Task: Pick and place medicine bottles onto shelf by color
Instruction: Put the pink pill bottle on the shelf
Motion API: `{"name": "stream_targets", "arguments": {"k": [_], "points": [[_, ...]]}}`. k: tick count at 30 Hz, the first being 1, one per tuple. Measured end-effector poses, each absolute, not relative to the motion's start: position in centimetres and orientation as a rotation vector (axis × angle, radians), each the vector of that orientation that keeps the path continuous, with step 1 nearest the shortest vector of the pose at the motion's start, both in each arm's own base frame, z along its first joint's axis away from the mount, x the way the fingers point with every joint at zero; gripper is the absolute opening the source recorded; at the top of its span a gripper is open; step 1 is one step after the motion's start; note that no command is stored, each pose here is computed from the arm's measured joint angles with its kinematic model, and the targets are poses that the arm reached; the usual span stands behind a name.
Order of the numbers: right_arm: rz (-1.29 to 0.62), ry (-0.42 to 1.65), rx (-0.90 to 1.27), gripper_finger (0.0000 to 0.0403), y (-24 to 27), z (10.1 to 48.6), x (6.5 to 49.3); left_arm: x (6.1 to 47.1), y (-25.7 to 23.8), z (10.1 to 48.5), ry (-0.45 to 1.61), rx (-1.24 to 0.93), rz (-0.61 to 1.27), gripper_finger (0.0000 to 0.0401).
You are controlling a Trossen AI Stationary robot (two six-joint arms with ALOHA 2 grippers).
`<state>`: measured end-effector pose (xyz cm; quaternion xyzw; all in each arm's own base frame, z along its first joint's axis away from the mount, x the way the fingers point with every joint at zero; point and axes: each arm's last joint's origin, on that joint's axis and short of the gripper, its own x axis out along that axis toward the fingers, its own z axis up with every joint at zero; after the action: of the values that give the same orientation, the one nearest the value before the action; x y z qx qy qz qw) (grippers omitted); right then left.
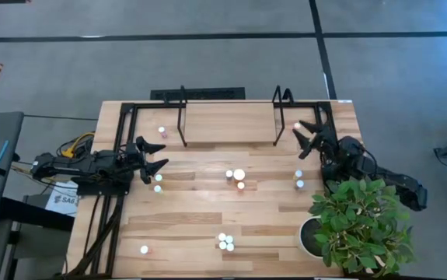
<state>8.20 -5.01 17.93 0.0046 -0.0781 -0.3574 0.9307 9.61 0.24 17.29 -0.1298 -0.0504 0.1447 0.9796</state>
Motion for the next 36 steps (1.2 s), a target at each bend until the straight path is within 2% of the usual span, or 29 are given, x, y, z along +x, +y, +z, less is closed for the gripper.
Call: {"name": "stream_targets", "arguments": {"k": [9, 19, 24, 30, 36], "points": [[-0.892, -0.242, 0.008, 0.0249, -5.3, 20.1, 7.5, 9.6, 0.2, 17.3, -0.102, -0.261, 0.291, 0.0311], [-1.028, -0.159, 0.080, 0.0249, -6.3, 24.6, 8.6, 9.6, 0.2, 17.3, -0.102, -0.261, 0.291, 0.0311], [-1.099, -0.054, 0.244, 0.0249, -7.2, 26.3, 10.0, 9.6, 0.2, 17.3, -0.102, -0.261, 0.291, 0.0311], [-1.203, 0.153, 0.564, 0.0249, -7.7, 26.8, 11.0, 9.6, 0.2, 17.3, -0.102, -0.261, 0.291, 0.0311], [-1.287, 0.253, 0.846, 0.0249, -7.6, 27.4, 11.3, 9.6, 0.2, 17.3, -0.102, -0.261, 0.291, 0.0311]]}}
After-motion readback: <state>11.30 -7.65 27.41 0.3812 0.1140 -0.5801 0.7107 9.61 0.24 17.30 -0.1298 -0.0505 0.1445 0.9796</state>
